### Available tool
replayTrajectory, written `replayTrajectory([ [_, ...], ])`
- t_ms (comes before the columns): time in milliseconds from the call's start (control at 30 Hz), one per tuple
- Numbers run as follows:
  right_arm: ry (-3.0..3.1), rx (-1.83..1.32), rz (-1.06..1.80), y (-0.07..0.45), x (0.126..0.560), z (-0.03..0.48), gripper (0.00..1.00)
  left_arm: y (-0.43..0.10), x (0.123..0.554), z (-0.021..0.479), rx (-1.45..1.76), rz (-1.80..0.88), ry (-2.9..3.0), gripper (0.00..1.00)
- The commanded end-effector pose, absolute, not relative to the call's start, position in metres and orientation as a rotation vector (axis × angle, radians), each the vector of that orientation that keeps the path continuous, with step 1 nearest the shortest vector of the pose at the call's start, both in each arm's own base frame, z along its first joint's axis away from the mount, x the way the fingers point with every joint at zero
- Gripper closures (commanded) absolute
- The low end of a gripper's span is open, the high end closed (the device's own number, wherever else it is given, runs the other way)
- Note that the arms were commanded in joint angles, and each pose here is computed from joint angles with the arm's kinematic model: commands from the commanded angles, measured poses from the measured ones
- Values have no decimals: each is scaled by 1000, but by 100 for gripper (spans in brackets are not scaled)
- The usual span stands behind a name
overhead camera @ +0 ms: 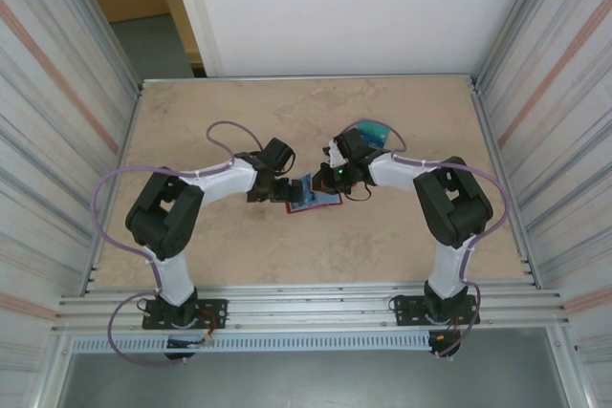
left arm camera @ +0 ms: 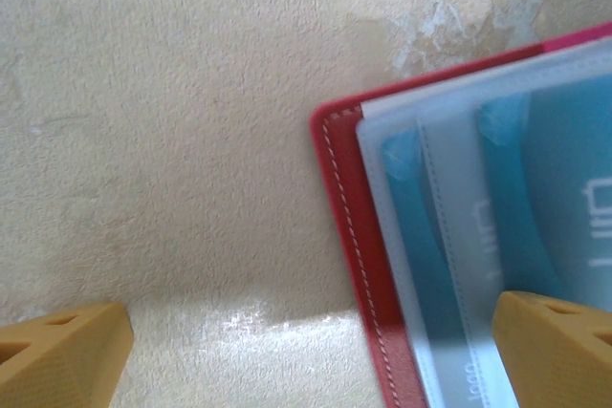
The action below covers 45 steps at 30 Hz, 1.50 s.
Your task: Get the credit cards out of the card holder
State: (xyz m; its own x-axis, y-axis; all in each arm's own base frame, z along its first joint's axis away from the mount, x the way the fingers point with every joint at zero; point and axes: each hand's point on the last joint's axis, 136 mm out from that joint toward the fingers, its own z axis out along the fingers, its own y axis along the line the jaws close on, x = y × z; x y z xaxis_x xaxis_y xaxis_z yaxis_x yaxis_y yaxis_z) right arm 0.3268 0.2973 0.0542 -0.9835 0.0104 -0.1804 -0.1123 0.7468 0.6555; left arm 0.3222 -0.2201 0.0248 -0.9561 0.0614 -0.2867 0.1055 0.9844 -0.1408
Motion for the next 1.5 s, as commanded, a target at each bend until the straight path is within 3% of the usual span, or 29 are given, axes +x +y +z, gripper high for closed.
replayTrajectory([
  [0, 2748, -133, 956, 288, 329, 76, 100, -197, 315, 8, 90, -131, 2908, 1],
  [433, 2768, -116, 862, 273, 328, 80, 100, -190, 322, 2, 96, -86, 2921, 1],
  [1000, 2645, -195, 589, 213, 358, 144, 100, -188, 351, -5, 119, -63, 2917, 1],
  [1233, 2545, -402, 304, 174, 396, 176, 100, -184, 369, -5, 116, -71, 2904, 1],
  [1467, 2474, -722, 105, 141, 430, 171, 100, -195, 387, 0, 125, -132, 2890, 1],
])
